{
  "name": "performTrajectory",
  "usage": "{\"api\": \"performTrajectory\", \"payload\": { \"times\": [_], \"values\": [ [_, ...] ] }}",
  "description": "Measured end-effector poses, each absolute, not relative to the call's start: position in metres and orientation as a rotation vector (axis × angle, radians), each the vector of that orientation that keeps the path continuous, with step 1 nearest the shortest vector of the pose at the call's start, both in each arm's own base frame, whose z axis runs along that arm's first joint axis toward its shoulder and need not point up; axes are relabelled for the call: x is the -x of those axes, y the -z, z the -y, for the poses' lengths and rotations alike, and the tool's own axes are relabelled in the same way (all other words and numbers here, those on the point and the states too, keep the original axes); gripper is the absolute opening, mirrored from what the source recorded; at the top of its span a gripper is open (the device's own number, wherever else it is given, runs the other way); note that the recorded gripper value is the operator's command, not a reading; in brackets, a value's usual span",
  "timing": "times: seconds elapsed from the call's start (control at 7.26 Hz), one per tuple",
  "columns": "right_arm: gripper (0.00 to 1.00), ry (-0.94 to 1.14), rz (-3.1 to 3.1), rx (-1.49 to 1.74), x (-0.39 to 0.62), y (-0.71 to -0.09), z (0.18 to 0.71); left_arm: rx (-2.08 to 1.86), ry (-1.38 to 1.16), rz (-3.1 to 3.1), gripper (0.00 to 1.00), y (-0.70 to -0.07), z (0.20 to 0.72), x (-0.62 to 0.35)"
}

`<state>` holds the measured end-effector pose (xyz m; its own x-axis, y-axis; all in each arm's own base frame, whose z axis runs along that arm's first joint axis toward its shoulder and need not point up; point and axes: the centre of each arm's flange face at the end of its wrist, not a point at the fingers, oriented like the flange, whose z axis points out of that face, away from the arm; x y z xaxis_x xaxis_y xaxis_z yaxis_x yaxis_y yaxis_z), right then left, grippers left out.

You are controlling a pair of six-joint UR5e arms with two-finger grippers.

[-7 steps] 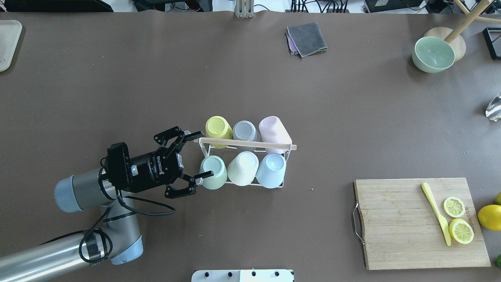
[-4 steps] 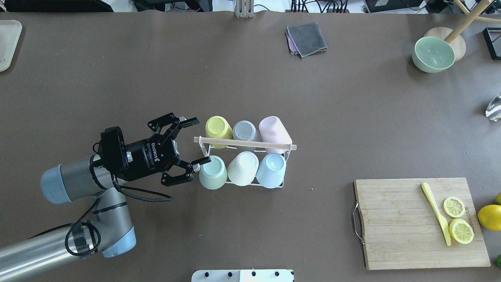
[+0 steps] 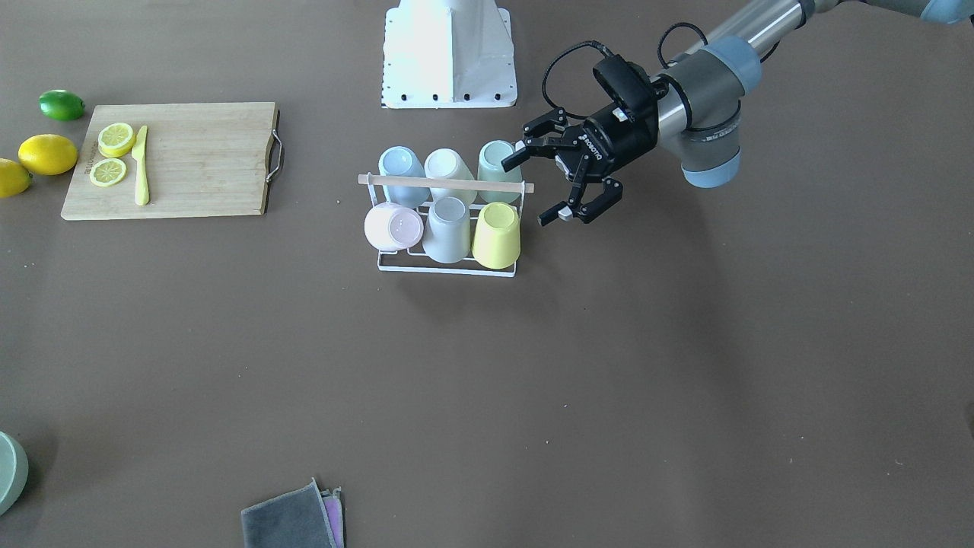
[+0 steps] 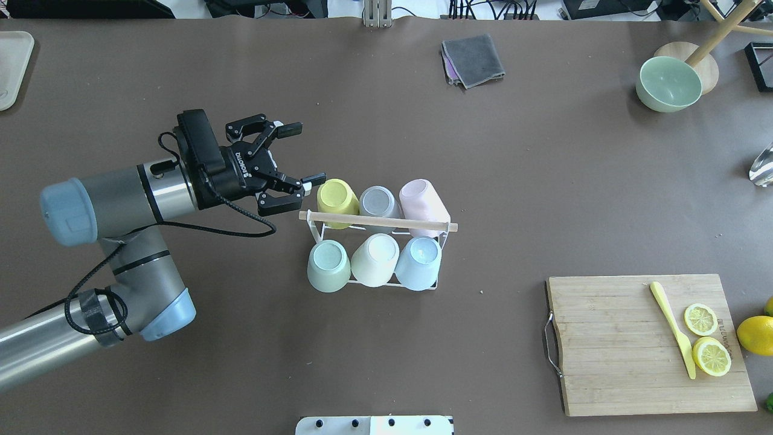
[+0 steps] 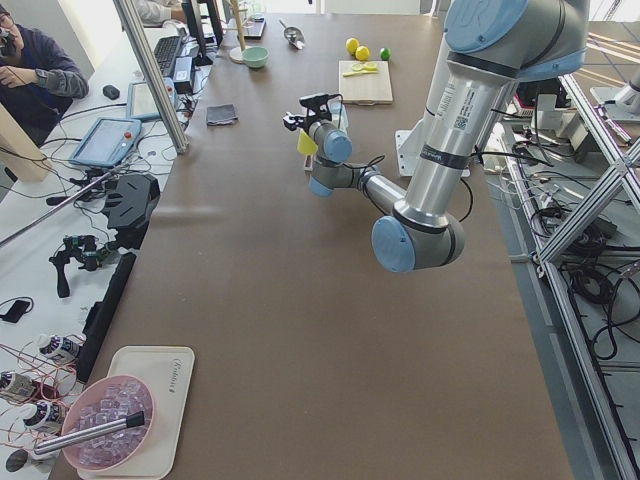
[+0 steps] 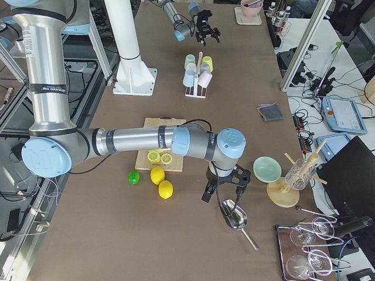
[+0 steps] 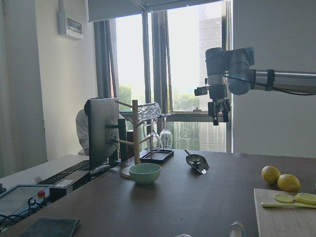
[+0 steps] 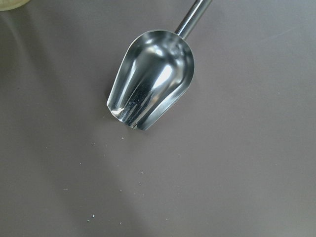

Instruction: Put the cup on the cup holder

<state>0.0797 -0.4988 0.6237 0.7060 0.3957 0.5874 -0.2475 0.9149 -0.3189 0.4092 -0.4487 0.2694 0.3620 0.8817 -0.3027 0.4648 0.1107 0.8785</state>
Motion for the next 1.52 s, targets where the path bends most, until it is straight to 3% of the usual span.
{"api": "performTrajectory", "payload": {
  "times": [0.96, 1.52],
  "values": [
    [1.00, -0.363, 0.702, 0.227, -0.080, -0.625, 0.498, -0.633, -0.419, -0.844, 0.97, -0.365, 0.554, -0.376],
    [1.00, -0.364, 0.701, 0.230, -0.080, -0.627, 0.498, -0.232, -0.206, -0.692, 0.97, -0.476, 0.562, -0.226]
  ]
}}
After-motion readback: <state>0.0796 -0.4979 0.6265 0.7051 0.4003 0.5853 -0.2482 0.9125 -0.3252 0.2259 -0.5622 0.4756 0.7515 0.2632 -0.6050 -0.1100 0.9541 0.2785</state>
